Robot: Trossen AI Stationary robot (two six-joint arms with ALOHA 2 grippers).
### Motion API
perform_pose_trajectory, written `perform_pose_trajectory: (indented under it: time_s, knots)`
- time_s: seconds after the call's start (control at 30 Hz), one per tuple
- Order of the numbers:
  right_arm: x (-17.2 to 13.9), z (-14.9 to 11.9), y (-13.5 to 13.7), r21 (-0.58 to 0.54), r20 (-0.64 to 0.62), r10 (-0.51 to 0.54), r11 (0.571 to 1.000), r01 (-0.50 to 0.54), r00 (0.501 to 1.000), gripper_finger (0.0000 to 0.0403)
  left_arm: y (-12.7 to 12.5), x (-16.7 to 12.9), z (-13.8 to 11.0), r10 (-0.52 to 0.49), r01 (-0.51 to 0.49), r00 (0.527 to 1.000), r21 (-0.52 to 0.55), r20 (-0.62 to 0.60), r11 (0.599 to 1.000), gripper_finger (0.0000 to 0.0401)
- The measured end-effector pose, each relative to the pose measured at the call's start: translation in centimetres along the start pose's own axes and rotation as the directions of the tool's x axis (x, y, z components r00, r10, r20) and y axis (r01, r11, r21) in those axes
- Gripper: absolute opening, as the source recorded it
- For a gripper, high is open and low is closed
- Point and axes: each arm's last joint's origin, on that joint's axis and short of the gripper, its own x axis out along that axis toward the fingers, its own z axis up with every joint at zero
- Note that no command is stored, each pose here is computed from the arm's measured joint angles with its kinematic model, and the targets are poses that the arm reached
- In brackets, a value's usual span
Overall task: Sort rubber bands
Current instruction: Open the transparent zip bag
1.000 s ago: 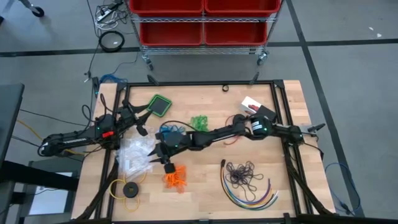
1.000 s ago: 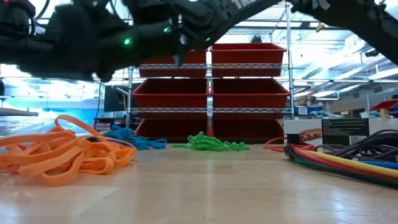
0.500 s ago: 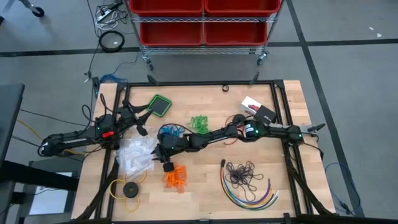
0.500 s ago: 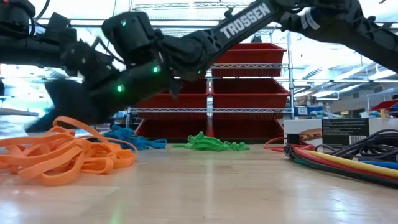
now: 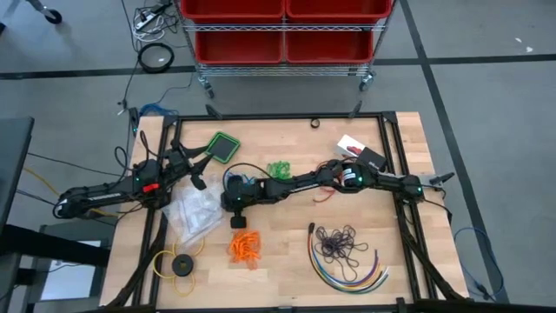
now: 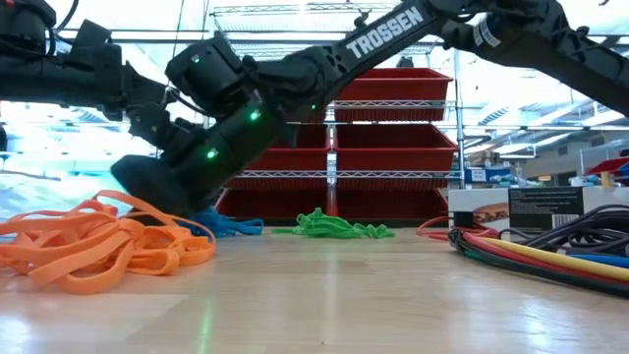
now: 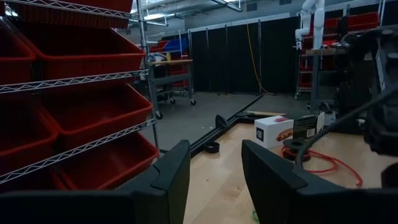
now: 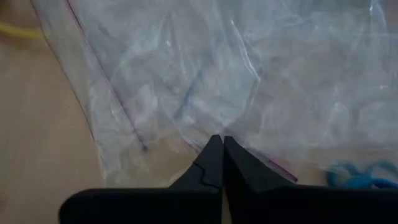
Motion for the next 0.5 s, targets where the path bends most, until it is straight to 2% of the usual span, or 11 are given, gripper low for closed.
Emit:
perform_pose_trajectory:
  time_s: [0.27,0.5]
  knots:
    - [-2.5,1.2,0.2,0.002,-0.097,0.000,1.000,0.001,0.995,0.0000,0.0,0.0,0.0,0.000,0.000,1.000,0.000,-0.001,1.000,0.0152]
    - [-6.5,4.7,1.5,-0.011,-0.058,0.021,1.000,-0.022,0.998,0.0000,0.0,0.0,0.0,0.000,0.000,1.000,0.000,0.000,1.000,0.0152]
